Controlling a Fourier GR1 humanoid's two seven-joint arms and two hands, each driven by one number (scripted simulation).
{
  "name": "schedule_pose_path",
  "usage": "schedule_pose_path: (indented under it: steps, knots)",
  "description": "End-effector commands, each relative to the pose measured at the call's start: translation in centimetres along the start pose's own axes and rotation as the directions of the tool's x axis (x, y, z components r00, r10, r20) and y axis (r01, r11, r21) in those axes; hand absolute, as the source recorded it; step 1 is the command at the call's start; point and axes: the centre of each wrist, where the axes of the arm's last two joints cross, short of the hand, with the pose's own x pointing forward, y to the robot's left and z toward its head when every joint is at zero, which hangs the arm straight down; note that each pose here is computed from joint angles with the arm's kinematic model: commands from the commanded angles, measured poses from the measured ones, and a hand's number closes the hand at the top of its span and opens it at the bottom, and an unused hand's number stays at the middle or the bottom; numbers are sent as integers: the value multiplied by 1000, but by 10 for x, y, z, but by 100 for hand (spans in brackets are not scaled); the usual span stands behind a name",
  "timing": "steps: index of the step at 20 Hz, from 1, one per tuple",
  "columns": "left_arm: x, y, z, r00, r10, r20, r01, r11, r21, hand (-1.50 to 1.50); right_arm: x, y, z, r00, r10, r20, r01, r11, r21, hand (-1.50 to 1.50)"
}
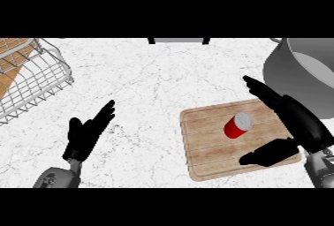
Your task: Pick the can from the cutting board and place it in the pot
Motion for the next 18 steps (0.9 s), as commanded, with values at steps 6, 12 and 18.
schedule_pose_path:
  steps: [6,12,18]
  knots:
    - [-1,-1,0,1000,-6,-6,6,1000,8,0,-67,9,-10,984,122,-129,-98,978,182,-150]
    - [-6,12,-3,1000,-7,2,7,1000,10,0,-64,-16,-35,986,138,-94,-128,986,105,-150]
    - [2,3,-3,1000,9,-2,-9,1000,16,0,-109,-32,-26,997,44,-57,-38,995,95,-150]
